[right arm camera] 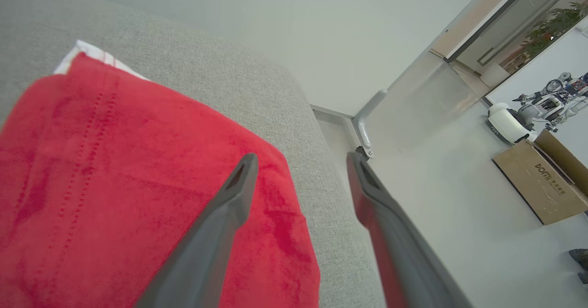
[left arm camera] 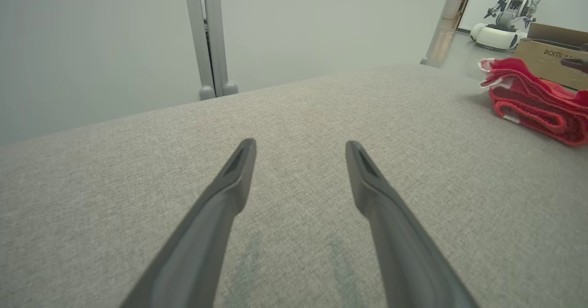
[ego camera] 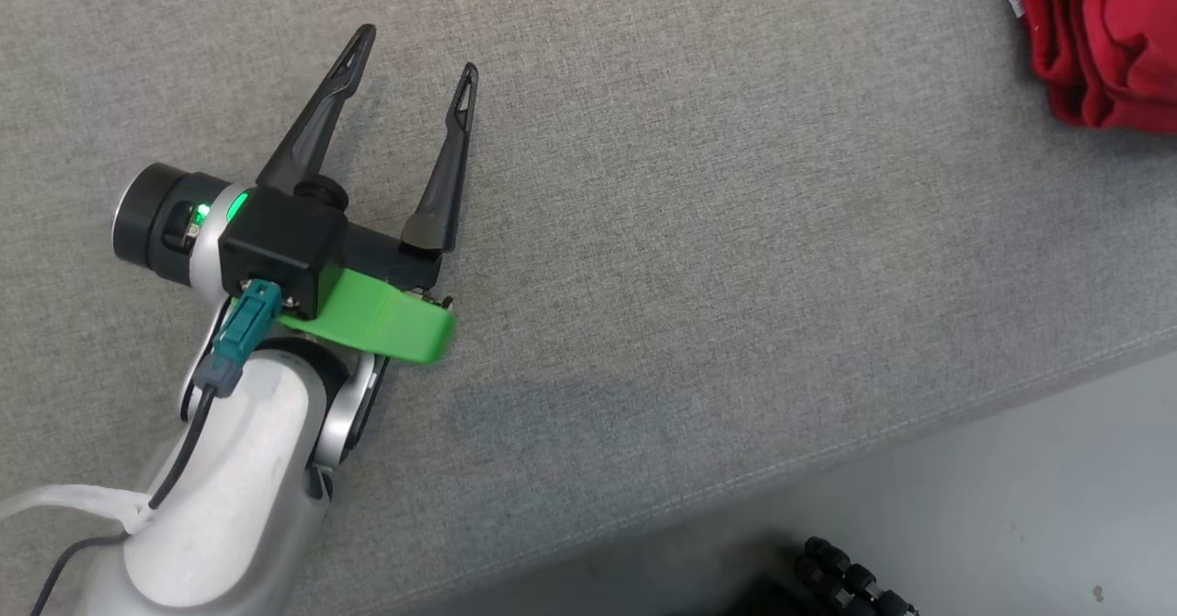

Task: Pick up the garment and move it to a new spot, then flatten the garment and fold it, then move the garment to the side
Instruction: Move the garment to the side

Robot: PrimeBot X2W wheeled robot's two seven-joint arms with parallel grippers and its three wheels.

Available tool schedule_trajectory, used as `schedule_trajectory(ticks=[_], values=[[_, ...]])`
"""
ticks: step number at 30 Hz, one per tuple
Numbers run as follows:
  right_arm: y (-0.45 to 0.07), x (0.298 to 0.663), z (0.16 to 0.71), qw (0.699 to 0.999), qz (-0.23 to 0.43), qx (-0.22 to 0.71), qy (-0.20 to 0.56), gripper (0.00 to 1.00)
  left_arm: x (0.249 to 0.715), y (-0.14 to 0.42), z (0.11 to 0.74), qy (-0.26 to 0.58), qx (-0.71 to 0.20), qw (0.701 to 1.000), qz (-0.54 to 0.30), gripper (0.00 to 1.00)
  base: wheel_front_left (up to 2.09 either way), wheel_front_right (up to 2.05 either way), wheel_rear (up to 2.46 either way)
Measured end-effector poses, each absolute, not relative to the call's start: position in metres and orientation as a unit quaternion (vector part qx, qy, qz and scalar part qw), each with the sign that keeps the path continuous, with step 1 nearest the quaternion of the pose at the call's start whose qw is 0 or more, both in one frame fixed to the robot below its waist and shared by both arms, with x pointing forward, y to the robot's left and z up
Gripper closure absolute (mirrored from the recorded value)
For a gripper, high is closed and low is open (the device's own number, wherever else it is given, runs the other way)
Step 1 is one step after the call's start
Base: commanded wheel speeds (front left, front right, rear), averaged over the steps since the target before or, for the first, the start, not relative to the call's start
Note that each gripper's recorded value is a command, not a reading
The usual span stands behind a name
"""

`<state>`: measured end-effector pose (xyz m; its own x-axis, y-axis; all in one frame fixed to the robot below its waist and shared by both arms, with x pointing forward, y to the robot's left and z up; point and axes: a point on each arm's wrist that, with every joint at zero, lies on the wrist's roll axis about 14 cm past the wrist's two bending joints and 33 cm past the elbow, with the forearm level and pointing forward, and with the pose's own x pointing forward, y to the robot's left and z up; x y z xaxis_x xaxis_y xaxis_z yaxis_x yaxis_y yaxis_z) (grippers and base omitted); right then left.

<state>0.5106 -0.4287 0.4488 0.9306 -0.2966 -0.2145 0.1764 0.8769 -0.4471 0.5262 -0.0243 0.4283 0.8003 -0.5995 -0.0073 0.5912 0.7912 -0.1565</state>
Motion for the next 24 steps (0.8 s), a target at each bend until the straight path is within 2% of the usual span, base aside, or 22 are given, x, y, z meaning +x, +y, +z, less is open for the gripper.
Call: schedule_trajectory(ticks=[7,12,24], values=[[-0.391,0.517,0.471,0.981,-0.127,-0.137,0.056,0.00,0.524,-0.016,0.440,0.016,-0.072,0.951,-0.302,0.00,0.00,0.00,0.00],[-0.346,0.507,0.478,0.991,-0.102,-0.080,0.014,0.00,0.516,-0.001,0.448,0.012,-0.075,0.958,-0.277,0.00,0.00,0.00,0.00],[-0.220,0.491,0.482,0.999,0.025,0.002,-0.031,0.00,0.495,0.071,0.465,0.001,-0.072,0.983,-0.166,0.00,0.00,0.00,0.00]])
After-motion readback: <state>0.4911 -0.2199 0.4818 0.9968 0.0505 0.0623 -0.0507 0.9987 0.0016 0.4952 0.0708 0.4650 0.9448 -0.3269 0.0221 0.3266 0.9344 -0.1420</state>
